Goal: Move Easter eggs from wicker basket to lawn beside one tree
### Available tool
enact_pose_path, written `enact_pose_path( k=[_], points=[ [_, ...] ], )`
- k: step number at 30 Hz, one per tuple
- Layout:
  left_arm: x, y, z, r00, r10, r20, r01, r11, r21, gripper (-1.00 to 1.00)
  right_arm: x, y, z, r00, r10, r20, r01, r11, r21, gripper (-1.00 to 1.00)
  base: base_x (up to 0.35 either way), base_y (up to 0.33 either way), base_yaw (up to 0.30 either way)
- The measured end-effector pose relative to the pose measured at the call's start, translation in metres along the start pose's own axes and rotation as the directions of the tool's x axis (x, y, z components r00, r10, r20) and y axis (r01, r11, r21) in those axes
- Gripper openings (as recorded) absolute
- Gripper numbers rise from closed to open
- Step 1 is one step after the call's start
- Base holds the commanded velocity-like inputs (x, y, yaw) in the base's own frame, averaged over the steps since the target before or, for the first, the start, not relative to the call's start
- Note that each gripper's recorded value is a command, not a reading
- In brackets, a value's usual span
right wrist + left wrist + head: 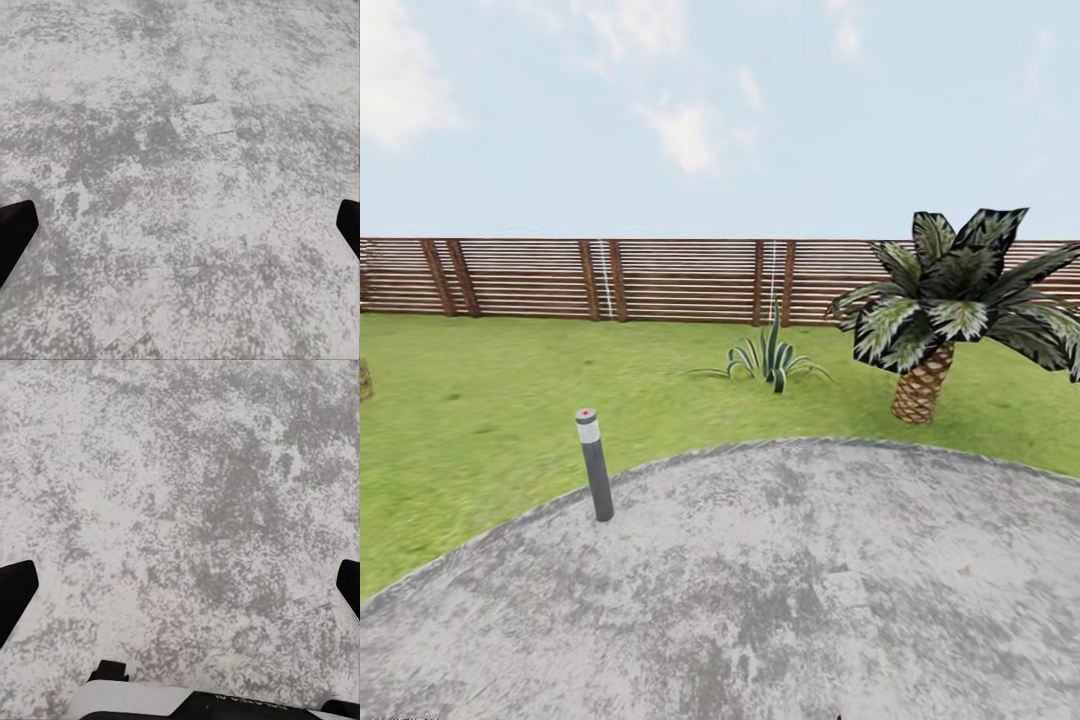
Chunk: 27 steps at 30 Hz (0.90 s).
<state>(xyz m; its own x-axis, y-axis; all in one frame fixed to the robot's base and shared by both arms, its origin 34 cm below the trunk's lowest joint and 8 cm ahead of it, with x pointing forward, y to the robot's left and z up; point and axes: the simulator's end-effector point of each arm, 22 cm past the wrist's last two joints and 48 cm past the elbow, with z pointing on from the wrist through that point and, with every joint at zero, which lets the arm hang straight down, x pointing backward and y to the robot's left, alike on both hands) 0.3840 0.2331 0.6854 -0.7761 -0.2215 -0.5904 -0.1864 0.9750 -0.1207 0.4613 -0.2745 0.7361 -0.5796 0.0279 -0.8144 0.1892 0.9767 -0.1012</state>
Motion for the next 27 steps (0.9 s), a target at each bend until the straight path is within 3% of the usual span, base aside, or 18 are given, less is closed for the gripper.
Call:
enact_pose_path(
  k=[18, 27],
  points=[
    [0.0002, 0.0006, 0.0000, 1.000, -0.002, -0.001, 0.002, 1.000, -0.001, 1.00, -0.0002, 0.0000, 0.0000, 1.000, 0.000, 0.001, 0.000, 1.000, 0.000, 1.00, 0.314, -0.080, 0.276],
    [-0.0002, 0.0017, 0.0003, 1.000, -0.008, 0.000, 0.008, 1.000, -0.004, 1.00, -0.0002, 0.0000, 0.0003, 1.000, 0.001, 0.001, -0.001, 1.000, 0.000, 1.00, 0.059, -0.006, 0.277]
  ],
)
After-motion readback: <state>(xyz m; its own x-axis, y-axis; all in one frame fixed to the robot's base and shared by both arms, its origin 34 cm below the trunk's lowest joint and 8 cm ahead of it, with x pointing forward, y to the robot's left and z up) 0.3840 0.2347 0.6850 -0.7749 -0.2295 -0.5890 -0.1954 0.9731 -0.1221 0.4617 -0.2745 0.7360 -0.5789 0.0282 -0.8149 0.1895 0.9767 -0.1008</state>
